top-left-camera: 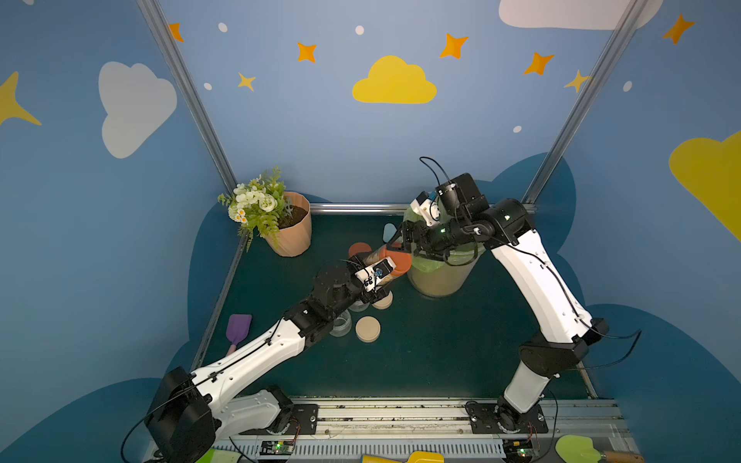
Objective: Empty expired oatmeal from jars
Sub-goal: Unscrew the lid from the jar.
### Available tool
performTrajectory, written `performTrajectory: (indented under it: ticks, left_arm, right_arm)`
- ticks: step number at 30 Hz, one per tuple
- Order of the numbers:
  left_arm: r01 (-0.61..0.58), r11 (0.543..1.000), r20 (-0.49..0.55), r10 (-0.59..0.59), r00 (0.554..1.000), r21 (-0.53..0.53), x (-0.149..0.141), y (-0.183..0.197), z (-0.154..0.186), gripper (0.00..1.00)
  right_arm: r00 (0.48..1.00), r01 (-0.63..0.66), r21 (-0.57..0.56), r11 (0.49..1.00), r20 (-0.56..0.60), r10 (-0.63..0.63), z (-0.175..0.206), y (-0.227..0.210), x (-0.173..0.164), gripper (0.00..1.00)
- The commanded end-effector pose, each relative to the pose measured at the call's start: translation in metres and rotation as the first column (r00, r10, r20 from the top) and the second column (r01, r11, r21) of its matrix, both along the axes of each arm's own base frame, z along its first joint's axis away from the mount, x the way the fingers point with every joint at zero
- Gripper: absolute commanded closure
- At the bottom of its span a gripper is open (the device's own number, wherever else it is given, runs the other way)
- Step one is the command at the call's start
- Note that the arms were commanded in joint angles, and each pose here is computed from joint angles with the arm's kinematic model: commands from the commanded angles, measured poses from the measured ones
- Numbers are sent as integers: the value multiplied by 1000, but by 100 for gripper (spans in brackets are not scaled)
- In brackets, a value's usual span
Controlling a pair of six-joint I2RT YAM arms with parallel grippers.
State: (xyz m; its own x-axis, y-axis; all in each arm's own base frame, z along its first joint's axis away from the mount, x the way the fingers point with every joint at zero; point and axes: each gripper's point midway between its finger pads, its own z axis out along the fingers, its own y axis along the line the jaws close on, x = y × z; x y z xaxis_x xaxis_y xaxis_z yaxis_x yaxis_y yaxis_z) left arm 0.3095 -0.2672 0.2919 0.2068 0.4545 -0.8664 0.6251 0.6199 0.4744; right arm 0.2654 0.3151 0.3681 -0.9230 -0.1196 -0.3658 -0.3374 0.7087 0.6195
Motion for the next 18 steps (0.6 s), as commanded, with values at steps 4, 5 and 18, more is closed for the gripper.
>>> performTrajectory:
  ticks: [4, 5, 18]
  left_arm:
    - [8, 995, 118, 4, 993, -99, 0, -2, 54, 96]
    - [9, 995, 118, 3, 993, -99, 0, -3, 54, 97]
    - [-1, 995, 121, 12, 993, -95, 3, -3, 55, 97]
  right_arm:
    - [998, -59, -19, 998, -11, 58, -6, 9, -9, 4]
    - [998, -63, -20, 998, -14, 63, -7, 10, -9, 4]
    - [992, -120, -78, 990, -37, 117, -17, 11, -23, 8]
